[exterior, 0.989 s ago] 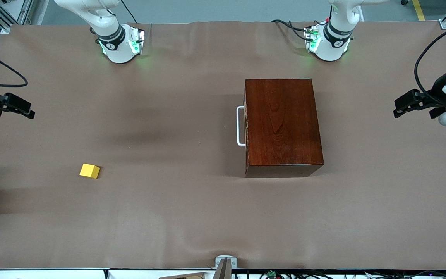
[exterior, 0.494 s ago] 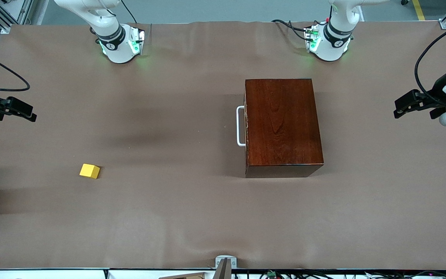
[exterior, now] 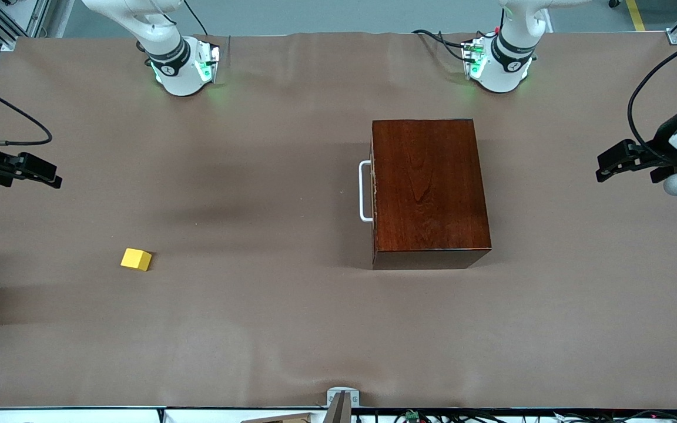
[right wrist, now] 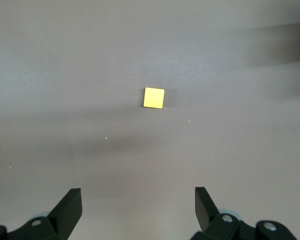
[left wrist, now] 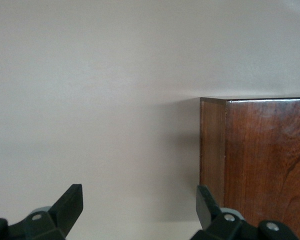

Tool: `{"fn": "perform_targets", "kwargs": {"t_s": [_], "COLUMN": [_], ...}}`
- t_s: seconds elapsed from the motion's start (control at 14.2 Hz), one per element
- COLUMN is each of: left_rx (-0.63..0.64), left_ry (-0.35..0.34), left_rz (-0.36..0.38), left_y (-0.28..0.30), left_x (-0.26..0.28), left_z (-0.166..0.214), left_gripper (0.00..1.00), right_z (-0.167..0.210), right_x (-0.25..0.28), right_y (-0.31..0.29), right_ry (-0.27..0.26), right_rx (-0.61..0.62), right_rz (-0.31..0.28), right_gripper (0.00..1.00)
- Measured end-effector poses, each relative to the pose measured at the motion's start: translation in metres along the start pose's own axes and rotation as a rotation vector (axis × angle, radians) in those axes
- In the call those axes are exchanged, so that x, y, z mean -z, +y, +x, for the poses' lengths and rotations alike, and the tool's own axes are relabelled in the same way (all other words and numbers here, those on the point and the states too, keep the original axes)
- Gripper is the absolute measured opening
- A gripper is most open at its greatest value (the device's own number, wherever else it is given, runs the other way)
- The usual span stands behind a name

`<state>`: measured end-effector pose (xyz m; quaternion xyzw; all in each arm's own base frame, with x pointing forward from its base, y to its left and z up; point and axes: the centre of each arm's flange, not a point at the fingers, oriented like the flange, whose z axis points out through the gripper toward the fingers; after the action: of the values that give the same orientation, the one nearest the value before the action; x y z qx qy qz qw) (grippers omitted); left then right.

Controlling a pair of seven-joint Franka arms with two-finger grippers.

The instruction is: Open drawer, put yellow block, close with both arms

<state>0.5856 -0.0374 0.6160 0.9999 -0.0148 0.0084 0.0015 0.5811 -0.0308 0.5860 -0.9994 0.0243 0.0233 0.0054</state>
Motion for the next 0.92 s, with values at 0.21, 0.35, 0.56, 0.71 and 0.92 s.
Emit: {"fn": "perform_targets", "kwargs": {"t_s": [0.21,0.35,0.56,0.71,0.92], "left_rx": [0.001,0.001,-0.005,0.033,0.036], "left_ry": [0.001,0.001,0.001,0.005,0.024], "left_rz": [0.0,0.0,-0.001,-0.007,-0.025], "left_y": [-0.001,-0.001,0.008,0.033,0.118], "left_x": [0.0,0.0,0.0,0.001,0.007], "left_z": [0.001,0.001,0.0,-0.001,-0.011], "left_gripper": [1.0,1.0,1.0,1.0,1.0], "right_z": [0.0,0.0,0.0,0.0,0.001], "right_x": [0.0,-0.001,-0.001,-0.001,-0.002], "right_y": [-0.002,-0.002,-0.002,-0.001,-0.002], "right_ry": [-0.001,-0.001,-0.003,-0.003,-0.006], "right_rx": [0.027,0.049,0.056,0.055,0.06], "right_rz": [0.0,0.0,0.001,0.001,0.001], "right_gripper": [1.0,1.0,1.0,1.0,1.0]}}
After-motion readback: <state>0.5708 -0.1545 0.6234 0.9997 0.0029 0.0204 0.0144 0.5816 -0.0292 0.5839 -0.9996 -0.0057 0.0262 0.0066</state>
